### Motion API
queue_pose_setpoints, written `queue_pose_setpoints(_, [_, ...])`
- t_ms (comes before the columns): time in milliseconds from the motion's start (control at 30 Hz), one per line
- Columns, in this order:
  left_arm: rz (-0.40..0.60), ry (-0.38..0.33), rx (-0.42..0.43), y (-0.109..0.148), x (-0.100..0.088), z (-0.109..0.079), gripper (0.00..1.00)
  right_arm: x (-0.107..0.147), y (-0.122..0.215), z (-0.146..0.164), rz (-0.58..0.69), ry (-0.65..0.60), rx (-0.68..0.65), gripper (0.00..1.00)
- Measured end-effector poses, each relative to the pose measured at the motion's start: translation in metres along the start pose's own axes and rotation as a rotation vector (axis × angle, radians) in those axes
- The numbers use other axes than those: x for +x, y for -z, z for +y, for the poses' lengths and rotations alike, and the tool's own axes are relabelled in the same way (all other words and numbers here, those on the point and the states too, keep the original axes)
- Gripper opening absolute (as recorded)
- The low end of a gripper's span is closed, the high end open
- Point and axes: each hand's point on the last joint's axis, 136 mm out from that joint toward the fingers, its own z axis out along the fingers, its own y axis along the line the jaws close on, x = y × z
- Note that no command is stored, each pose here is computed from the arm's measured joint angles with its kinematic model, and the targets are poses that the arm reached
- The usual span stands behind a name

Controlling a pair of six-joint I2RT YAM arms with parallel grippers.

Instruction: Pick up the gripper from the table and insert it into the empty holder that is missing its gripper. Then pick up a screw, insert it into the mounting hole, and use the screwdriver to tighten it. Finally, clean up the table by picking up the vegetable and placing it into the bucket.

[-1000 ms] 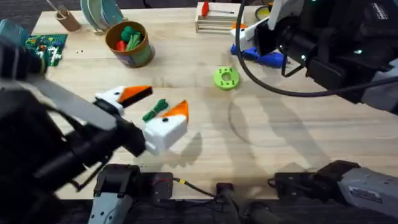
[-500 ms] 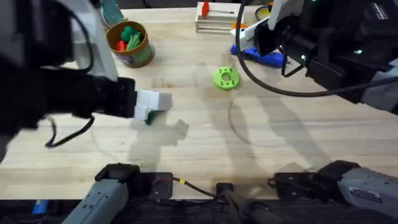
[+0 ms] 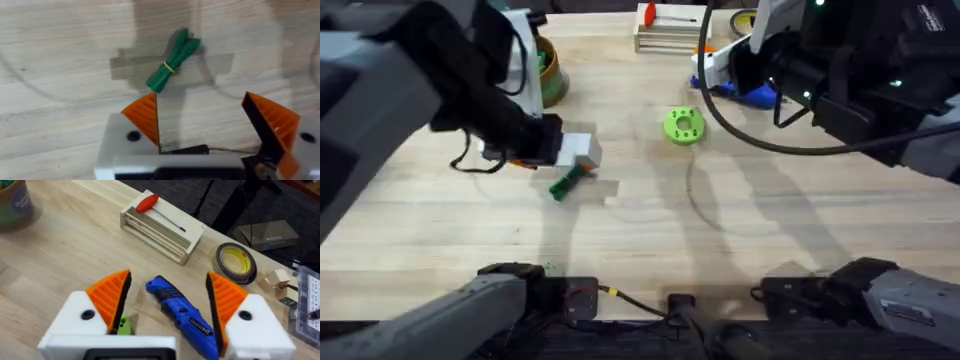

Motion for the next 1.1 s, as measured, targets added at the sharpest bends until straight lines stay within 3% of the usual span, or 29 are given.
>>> queue_pose_setpoints(167, [0.092, 0.057, -0.008, -0.023, -0.003, 0.006, 0.995, 0.000, 0.000, 0.000, 0.000, 0.000, 0.000, 0.880])
queue_pose_setpoints(433, [0.102, 0.072, -0.064, -0.048, -0.015, 0.020, 0.996, 0.000, 0.000, 0.000, 0.000, 0.000, 0.000, 0.882])
queue_pose_setpoints(667, [0.138, 0.076, -0.088, -0.060, -0.013, 0.026, 0.995, 0.000, 0.000, 0.000, 0.000, 0.000, 0.000, 0.882])
queue_pose_setpoints(933, [0.252, 0.012, -0.124, -0.089, 0.009, 0.024, 0.995, 0.000, 0.000, 0.000, 0.000, 0.000, 0.000, 0.882])
queue_pose_setpoints(1067, [0.257, -0.018, -0.151, -0.091, 0.010, 0.024, 0.992, 0.000, 0.000, 0.000, 0.001, 0.000, 0.000, 0.882])
queue_pose_setpoints(1100, [0.257, -0.021, -0.155, -0.090, 0.010, 0.024, 0.953, 0.000, 0.000, 0.000, 0.000, 0.000, 0.000, 0.882])
